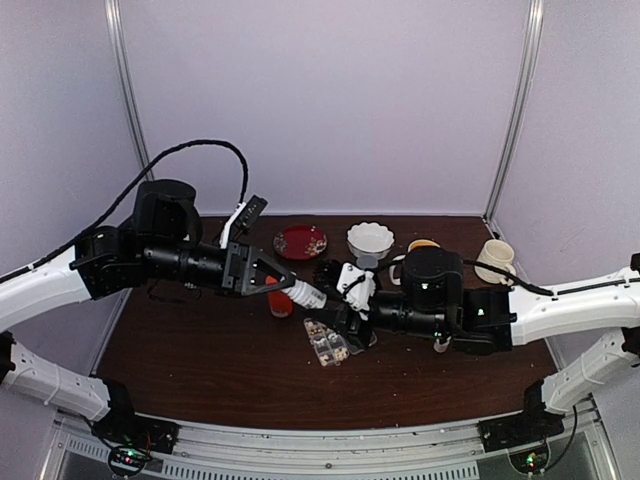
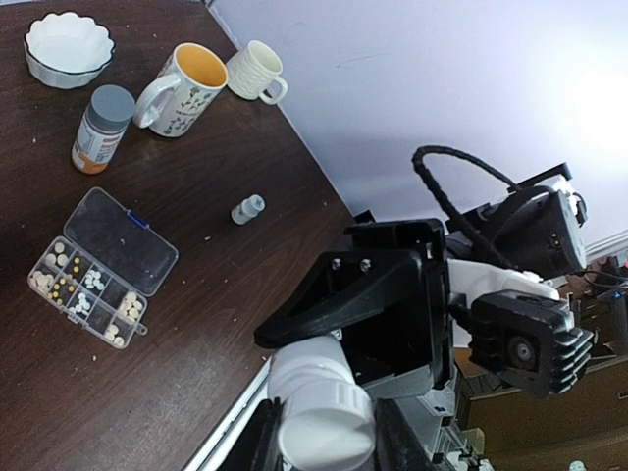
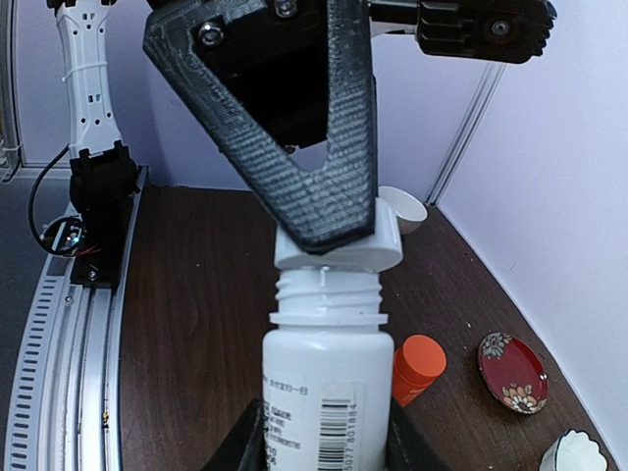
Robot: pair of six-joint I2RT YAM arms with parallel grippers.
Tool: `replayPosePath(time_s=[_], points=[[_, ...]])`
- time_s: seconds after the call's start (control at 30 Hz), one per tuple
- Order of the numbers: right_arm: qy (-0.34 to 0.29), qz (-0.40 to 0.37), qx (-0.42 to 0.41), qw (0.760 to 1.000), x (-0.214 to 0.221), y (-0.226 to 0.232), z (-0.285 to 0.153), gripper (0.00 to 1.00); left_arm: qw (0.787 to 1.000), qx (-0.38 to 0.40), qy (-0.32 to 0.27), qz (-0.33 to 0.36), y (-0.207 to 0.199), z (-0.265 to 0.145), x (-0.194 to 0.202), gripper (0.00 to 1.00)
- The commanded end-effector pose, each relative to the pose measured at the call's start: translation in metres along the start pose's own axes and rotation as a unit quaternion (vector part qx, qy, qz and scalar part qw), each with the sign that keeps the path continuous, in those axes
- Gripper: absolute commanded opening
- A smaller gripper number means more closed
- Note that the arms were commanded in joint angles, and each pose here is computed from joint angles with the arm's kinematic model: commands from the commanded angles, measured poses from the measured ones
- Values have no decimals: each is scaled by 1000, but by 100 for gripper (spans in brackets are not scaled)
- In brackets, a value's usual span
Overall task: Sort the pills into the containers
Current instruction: Screw the lid of the pill bottle onto the pill bottle.
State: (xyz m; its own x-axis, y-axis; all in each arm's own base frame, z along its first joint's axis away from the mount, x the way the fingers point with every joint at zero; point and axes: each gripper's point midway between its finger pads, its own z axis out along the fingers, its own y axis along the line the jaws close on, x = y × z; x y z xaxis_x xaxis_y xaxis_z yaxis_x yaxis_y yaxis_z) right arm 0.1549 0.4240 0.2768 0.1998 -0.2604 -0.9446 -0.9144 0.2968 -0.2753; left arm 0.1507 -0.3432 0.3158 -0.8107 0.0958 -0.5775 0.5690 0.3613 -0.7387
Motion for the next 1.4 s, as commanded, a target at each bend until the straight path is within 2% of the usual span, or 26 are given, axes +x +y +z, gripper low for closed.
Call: replayPosePath(time_s=[0.0, 0.33, 0.53, 0.63, 0.73, 0.9, 1.2, 1.37], points=[[-33, -9, 20, 999, -35, -9, -1, 0, 999, -23, 26, 18, 3, 4, 6, 1], [-15, -16, 53, 998, -38, -22, 0, 0, 998, -39, 56, 9, 15, 14, 15, 1], [-15, -27, 62, 998, -38, -25, -1, 0, 995, 22, 101, -16, 2, 29, 30, 2], [-19, -27, 60, 998, -41, -24, -3, 0, 995, -6, 101, -17, 13, 29, 32, 2], [-38, -19, 56, 998, -46, -22, -8, 0, 995, -22, 98, -18, 20, 27, 34, 4], [-89, -9, 54, 995, -57, -21, -21, 0, 994, -1, 105, -25, 14, 30, 36, 7], [-105, -8, 32, 994, -65, -13, -20, 0, 994, 0, 104, -37, 14, 30, 37, 12], [-133, -6, 17, 991, -71, -7, -22, 0, 993, 12, 106, -54, 13, 32, 39, 14]])
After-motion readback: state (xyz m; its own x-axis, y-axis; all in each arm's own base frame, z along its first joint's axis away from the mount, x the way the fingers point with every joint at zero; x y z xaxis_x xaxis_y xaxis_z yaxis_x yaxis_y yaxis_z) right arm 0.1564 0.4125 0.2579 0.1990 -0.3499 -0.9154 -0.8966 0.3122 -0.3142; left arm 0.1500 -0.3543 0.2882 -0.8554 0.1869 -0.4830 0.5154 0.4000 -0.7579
